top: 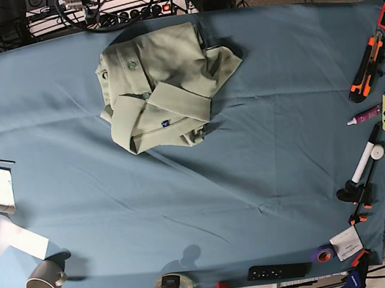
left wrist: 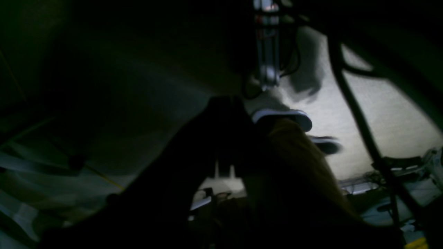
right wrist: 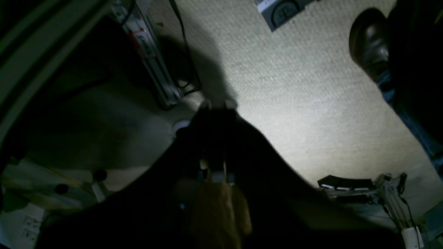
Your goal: Fold the T-shirt properly
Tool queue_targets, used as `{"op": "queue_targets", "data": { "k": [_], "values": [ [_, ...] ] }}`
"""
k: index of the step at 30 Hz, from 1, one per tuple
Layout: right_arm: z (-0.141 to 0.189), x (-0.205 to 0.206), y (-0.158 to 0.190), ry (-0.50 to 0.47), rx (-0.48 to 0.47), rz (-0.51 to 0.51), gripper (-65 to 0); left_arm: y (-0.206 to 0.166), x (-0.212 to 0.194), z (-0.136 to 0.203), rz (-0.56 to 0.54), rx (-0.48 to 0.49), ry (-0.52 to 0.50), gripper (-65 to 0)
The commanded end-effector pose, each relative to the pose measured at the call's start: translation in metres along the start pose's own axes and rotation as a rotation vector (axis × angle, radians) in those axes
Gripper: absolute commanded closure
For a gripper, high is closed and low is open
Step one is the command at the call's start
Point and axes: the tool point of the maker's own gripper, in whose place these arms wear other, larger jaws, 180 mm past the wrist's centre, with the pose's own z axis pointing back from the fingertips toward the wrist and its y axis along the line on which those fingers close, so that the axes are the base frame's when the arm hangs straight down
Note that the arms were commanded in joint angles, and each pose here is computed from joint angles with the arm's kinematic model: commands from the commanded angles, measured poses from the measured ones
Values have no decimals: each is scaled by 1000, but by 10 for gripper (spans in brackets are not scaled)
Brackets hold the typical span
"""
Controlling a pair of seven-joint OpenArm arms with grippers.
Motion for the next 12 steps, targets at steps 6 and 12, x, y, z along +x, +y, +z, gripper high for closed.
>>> {"op": "queue_targets", "data": {
  "k": [6,12],
  "values": [
    [0,2,-4,-16,-10,-2,-8,7,-12,-1,3,56,17,0],
    [1,7,-3,-29,-9,-2,-8,6,-13,-1,3,54,2,0]
  ]
}}
